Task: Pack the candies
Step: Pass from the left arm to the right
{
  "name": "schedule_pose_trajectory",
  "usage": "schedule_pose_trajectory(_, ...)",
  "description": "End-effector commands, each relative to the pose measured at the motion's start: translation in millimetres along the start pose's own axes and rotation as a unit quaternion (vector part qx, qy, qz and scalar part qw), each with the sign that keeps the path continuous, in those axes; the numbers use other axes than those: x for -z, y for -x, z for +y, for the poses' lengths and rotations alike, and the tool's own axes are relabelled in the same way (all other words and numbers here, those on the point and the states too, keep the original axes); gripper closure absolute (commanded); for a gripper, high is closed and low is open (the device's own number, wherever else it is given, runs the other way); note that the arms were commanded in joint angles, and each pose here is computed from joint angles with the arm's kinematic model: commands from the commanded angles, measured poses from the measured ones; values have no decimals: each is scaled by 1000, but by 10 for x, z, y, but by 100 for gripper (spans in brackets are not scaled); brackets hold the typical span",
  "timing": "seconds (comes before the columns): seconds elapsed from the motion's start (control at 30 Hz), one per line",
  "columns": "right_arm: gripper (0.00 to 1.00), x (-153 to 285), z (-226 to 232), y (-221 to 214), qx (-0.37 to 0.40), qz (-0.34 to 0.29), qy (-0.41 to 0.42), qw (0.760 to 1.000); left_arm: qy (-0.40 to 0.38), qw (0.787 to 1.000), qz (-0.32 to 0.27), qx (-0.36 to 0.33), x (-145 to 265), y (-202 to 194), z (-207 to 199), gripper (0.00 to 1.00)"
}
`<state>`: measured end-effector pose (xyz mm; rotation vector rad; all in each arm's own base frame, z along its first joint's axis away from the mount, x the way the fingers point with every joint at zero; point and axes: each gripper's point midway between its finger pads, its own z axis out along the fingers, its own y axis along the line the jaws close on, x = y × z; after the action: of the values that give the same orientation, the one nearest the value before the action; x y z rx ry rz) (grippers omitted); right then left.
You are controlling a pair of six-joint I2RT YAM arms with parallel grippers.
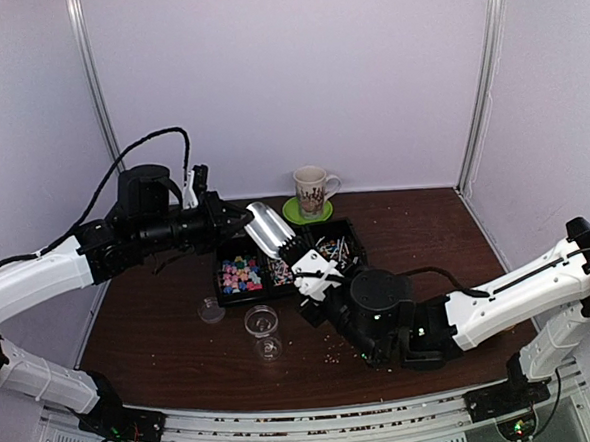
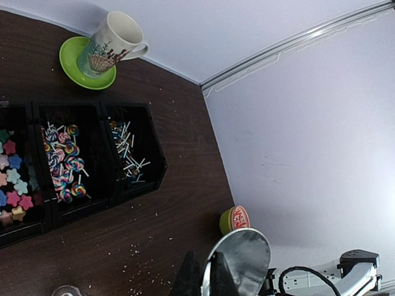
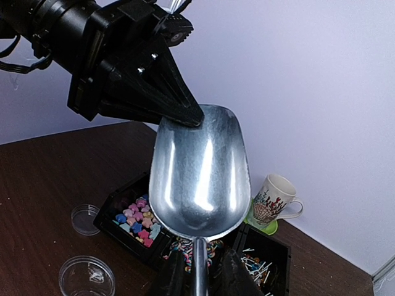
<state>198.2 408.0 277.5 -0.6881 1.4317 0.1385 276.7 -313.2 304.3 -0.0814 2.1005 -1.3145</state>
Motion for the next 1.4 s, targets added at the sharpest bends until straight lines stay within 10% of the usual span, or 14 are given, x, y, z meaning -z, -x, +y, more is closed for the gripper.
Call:
schedule_pose_trajectory(0.0,79,2,22,62,-1,-9,1,1000,-40,999,-19,-3,11,85,-224,100)
schedule_pose_trajectory(0.83,100,1,31,132,5,-22,5,1000,-44,999,-9,1,-42,-3,-216,99)
schedule_pose_trajectory(1.37,100,126,-492,-90,-55,27,-12,998,87,991,-50,-85,250,348,318,3)
